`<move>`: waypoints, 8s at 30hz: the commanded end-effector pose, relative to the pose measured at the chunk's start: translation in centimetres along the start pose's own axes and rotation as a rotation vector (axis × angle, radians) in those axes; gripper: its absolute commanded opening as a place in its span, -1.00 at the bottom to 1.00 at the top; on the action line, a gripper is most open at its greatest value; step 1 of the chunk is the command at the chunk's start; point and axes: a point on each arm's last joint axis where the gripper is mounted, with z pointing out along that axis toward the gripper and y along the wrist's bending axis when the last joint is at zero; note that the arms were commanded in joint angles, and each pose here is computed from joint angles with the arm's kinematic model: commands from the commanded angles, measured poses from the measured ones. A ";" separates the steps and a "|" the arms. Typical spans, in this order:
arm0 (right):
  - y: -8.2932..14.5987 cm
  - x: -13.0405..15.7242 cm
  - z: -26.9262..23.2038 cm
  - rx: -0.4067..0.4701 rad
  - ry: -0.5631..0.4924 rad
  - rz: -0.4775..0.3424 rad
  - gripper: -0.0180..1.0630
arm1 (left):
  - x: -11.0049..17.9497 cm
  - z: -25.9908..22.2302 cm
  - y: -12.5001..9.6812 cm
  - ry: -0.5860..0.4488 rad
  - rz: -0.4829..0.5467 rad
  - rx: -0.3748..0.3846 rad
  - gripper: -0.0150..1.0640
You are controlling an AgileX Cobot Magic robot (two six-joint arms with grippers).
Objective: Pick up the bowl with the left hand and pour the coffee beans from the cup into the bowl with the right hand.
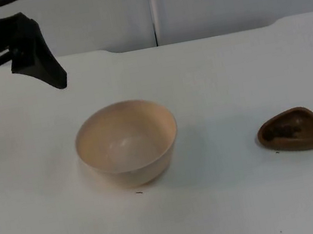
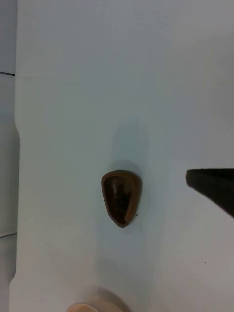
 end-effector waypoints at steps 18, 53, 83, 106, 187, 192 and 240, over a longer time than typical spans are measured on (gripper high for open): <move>0.0 0.0 0.0 0.010 -0.009 -0.001 0.98 | -1.6 5.5 1.5 0.071 -0.080 -0.034 0.93; 0.0 0.0 0.0 0.010 -0.009 -0.001 0.98 | -1.3 12.5 2.0 0.149 -0.069 -0.112 0.81; 0.0 0.0 0.0 0.010 -0.009 -0.001 0.98 | -1.1 12.9 2.1 0.160 -0.075 -0.114 -0.21; 0.0 0.0 0.0 0.014 -0.009 -0.002 0.98 | -1.2 12.9 2.1 0.159 -0.081 -0.111 -0.50; 0.0 0.0 0.0 0.010 -0.009 0.000 0.98 | 1.2 8.8 -8.2 0.197 0.103 -0.043 -0.98; 0.0 0.0 0.0 0.010 -0.009 0.000 0.98 | 1.2 8.8 -8.2 0.197 0.103 -0.043 -0.98; -0.3 -10.0 7.2 -0.010 0.315 0.085 0.98 | -0.4 7.4 -8.2 0.201 0.165 -0.149 -0.98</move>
